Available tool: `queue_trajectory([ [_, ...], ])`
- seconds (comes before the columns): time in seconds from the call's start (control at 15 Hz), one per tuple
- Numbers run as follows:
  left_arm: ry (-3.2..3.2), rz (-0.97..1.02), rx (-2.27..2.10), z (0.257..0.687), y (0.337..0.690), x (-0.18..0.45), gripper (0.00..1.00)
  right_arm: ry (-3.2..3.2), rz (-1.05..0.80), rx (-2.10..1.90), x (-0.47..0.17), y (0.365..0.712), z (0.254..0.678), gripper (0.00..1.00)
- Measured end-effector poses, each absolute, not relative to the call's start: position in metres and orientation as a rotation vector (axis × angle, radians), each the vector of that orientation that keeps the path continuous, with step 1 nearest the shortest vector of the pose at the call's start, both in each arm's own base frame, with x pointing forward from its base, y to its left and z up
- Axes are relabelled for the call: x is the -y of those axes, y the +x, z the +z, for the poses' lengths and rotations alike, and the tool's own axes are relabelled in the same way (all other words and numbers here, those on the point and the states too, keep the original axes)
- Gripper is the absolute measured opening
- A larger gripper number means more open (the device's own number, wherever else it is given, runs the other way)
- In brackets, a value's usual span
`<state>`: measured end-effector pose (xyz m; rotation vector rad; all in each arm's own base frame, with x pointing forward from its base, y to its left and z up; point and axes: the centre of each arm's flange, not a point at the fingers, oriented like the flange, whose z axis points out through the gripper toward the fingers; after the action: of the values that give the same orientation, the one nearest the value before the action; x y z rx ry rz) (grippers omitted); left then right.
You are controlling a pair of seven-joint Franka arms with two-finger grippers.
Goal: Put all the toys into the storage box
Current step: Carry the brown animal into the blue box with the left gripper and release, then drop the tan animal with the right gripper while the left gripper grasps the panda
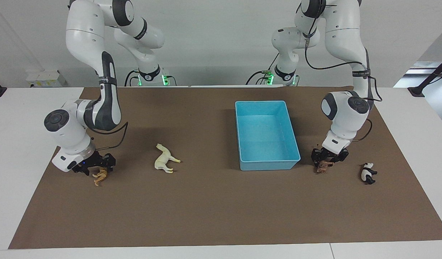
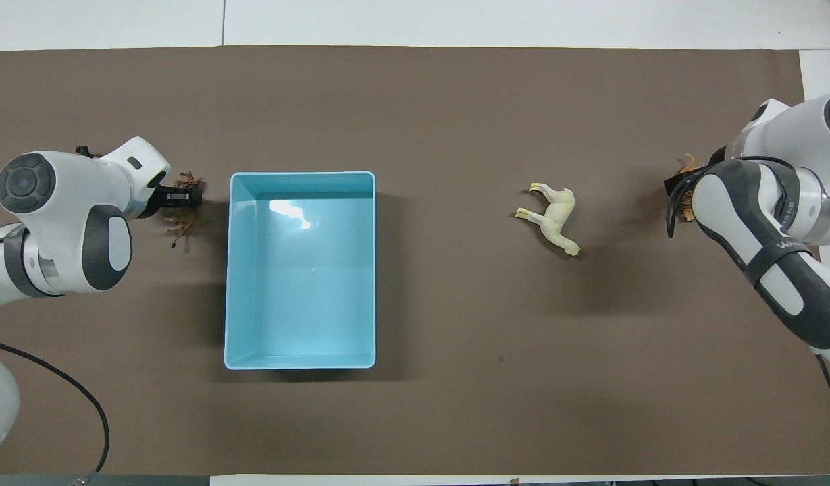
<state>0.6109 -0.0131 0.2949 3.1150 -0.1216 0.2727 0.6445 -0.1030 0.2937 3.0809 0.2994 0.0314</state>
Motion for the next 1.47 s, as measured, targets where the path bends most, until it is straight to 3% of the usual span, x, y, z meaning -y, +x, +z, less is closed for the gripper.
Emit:
queue_trajectory([
  [0.2, 3.122, 0.184, 0.111, 0.31, 0.619, 0.01, 0.66, 3.083, 0.022, -0.3, 0.103, 0.642, 0.289, 0.67],
  [0.4, 3.127, 0.104, 0.081, 0.363, 0.636, 0.013, 0.66, 3.083, 0.022, -0.301, 0.102, 0.642, 0.289, 0.34],
  [0.6, 3.123, 0.083, -0.055, 0.447, 0.636, 0.056, 0.66, 3.083, 0.022, -0.296, 0.104, 0.642, 0.29, 0.33],
  [0.8, 3.116, 0.069, -0.193, 0.5, 0.605, 0.15, 0.66, 3.083, 0.011, -0.295, 0.105, 0.648, 0.311, 0.33],
  [1.0, 3.126, 0.03, -0.212, 0.501, 0.575, 0.224, 0.66, 3.087, -0.031, -0.282, 0.105, 0.653, 0.384, 0.33],
  [1.27, 3.146, -0.025, -0.198, 0.491, 0.564, 0.239, 1.0, 3.094, -0.062, -0.191, 0.071, 0.635, 0.511, 0.33],
  [1.47, 3.163, -0.01, -0.189, 0.492, 0.573, 0.215, 1.0, 3.096, -0.05, -0.083, 0.007, 0.626, 0.563, 0.33],
])
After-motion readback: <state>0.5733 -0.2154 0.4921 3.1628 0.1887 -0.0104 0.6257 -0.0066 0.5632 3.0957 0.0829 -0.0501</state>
